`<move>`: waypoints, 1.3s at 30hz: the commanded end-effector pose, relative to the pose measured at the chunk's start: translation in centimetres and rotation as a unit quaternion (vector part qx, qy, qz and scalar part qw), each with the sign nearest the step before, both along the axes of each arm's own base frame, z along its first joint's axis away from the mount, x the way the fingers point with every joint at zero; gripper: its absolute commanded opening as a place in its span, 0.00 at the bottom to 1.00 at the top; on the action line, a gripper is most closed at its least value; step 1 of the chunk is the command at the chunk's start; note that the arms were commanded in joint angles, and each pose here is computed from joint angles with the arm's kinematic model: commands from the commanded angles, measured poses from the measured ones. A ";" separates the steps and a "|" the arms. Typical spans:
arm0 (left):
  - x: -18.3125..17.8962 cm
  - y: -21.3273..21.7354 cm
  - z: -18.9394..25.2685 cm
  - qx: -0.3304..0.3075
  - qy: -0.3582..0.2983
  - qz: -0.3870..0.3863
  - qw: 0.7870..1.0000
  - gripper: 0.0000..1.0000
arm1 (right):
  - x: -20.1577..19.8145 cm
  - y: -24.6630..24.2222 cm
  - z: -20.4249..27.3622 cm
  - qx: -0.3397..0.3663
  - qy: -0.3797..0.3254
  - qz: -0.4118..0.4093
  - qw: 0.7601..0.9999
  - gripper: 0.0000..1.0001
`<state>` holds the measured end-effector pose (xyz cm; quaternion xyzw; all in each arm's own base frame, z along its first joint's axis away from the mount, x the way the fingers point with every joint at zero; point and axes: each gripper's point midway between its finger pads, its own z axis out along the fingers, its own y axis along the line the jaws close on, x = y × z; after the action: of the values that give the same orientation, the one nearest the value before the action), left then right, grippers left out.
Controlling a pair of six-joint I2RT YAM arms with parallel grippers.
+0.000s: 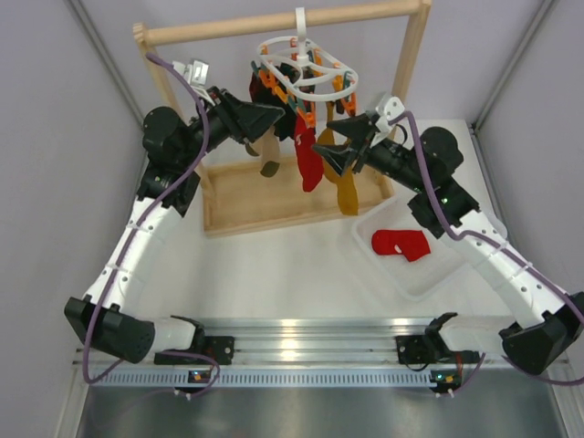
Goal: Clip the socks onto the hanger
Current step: Clamp the sock onto the hanger, then open the clamp at the hanger.
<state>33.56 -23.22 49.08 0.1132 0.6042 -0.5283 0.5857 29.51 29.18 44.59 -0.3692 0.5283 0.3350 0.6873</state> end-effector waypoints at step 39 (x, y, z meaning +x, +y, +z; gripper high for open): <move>-0.7 -2.3 3.1 -0.009 -0.050 -0.032 0.998 0.56 | 0.2 3.2 7.3 0.099 -0.088 0.033 0.991 0.50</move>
<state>33.54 -25.34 50.06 0.1348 0.5895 -0.5445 0.5812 31.41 32.21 48.50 -0.3398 0.4618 0.3596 0.7362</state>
